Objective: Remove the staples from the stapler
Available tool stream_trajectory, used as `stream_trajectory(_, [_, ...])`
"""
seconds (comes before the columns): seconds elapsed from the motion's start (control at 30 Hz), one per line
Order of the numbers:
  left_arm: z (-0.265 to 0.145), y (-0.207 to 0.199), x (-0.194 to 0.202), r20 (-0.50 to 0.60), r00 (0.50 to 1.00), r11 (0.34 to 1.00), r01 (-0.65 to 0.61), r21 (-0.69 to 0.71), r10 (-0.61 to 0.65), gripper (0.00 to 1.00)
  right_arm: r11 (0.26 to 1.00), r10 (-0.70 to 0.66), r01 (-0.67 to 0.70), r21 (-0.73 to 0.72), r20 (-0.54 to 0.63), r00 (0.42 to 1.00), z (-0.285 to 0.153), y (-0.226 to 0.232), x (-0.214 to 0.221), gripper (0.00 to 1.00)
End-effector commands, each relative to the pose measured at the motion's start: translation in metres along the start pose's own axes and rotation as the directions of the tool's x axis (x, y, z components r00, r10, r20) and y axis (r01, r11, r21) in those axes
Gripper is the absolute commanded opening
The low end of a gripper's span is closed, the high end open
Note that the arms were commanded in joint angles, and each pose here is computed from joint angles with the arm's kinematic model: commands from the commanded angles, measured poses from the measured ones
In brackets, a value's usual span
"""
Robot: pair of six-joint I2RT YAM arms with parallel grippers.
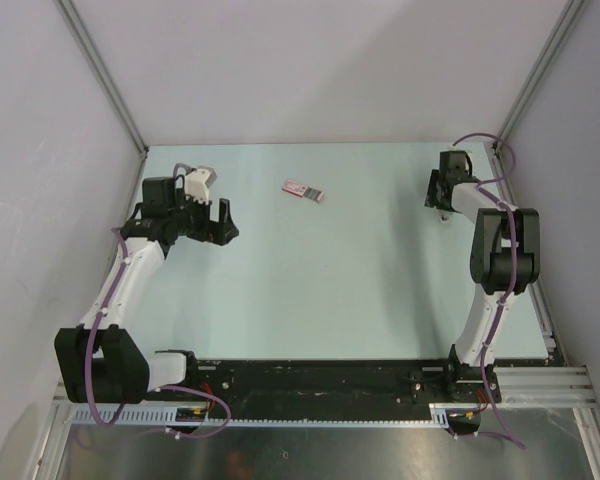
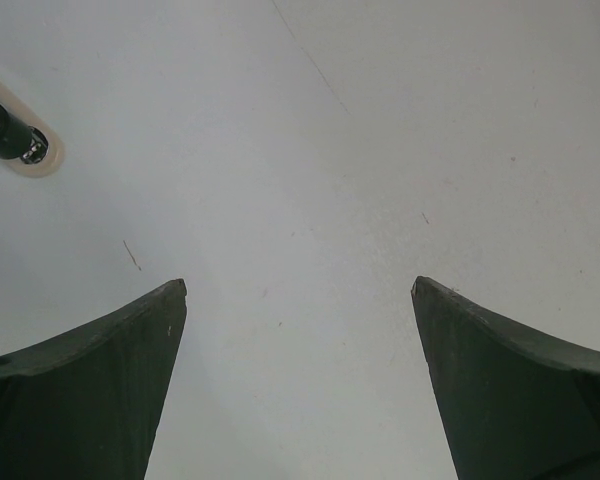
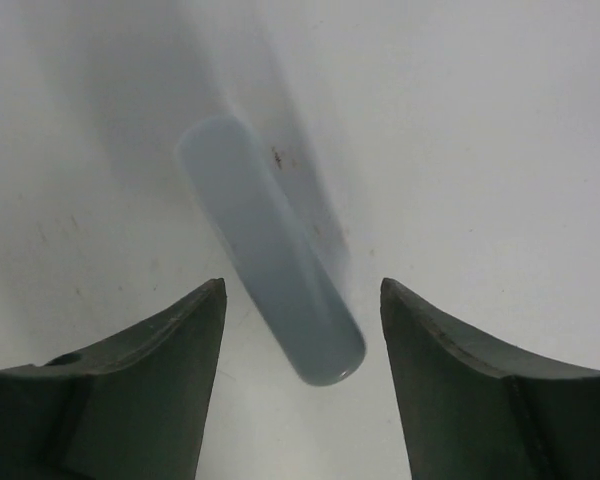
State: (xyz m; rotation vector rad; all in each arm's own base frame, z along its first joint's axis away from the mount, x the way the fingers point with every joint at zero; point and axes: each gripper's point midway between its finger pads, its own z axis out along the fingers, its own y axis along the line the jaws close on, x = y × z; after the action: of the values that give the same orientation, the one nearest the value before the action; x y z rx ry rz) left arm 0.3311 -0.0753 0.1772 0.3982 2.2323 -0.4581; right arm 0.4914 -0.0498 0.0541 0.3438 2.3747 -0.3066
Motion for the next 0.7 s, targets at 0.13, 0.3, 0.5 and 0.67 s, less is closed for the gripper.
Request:
stream_trajectory(0.13, [-0.005,-0.003,-0.003,0.028,0.998,0.998,-0.052,0.021,0.052,1.00,0.997,0.056,-0.054,-0.049,0.031,0.998,0.002,-0.003,-0.022,0.47])
stream_trajectory(0.3, [-0.007,-0.003,-0.002,0.032,0.998,0.998,-0.060,0.015,0.060,0.99,0.997,0.053,-0.052,-0.062,0.013,0.999,0.003,0.002,-0.018,0.42])
stream_trajectory(0.5, [-0.009,-0.003,0.000,0.033,0.997,0.998,-0.069,0.009,0.069,1.00,0.993,0.050,-0.050,-0.103,-0.001,0.999,-0.005,0.016,-0.016,0.22])
stream_trajectory(0.67, [-0.011,-0.005,0.000,0.040,0.997,0.998,-0.065,0.011,0.064,1.00,0.984,0.024,-0.024,-0.174,-0.007,1.000,-0.033,0.058,-0.013,0.05])
